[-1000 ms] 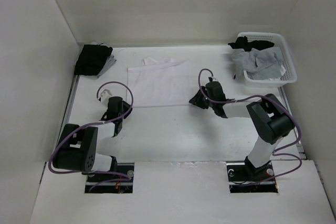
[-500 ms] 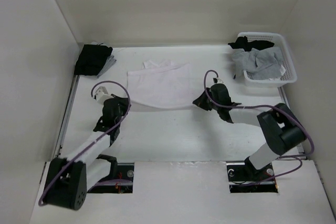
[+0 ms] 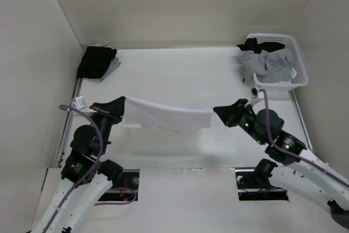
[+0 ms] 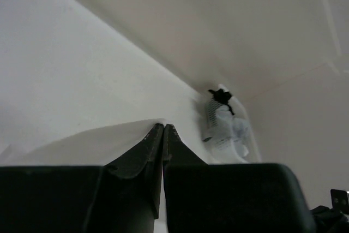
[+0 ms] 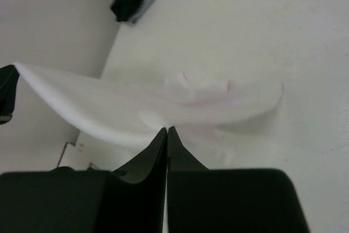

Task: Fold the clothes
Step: Fold the tank top

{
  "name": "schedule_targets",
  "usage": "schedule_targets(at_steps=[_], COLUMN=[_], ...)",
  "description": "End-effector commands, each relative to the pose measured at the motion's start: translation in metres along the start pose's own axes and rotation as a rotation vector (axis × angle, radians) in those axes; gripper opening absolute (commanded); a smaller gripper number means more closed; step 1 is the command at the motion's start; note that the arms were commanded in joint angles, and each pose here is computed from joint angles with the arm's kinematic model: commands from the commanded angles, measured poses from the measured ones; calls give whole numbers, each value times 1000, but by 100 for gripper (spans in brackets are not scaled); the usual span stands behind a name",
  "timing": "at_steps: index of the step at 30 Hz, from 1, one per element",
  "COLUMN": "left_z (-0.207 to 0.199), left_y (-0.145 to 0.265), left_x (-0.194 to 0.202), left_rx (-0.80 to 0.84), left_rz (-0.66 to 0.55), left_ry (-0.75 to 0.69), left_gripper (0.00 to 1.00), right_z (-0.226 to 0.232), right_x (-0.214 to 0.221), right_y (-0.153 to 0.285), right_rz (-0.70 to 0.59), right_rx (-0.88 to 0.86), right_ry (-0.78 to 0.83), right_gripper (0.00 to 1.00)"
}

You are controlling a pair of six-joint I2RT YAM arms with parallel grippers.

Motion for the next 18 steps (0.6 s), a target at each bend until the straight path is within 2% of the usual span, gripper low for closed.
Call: schedule_targets(at_steps=[1, 5, 9, 13, 18], left_z=[-28, -43, -30, 11, 42], left_y=[20, 29, 18, -17, -75], left_x=[-21, -25, -11, 29, 54], left_rx=[40, 88, 31, -105, -192], left_rz=[-26, 0, 34, 97, 66], left_ry=[1, 27, -12, -81, -142], left_gripper=[0, 0, 0, 0, 0], right_z=[3, 22, 29, 13, -51], right_x=[-29, -46, -44, -25, -11], right_y=[44, 72, 71, 23, -65], right_rz=[-55, -92, -84, -19, 42], right_rx=[102, 48, 48, 126, 183], right_ry=[70, 52, 79, 130, 48], right_gripper=[1, 1, 2, 2, 1])
Point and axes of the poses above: each gripper's point midway between its finger pads, its own y axis back along the fingers, its own z axis along the line the jaws close on, x = y × z, the point moved 7 cm from there along y, back along the fingers, and after that the axes turned 14 degrees about y, right-handed, at the moved point
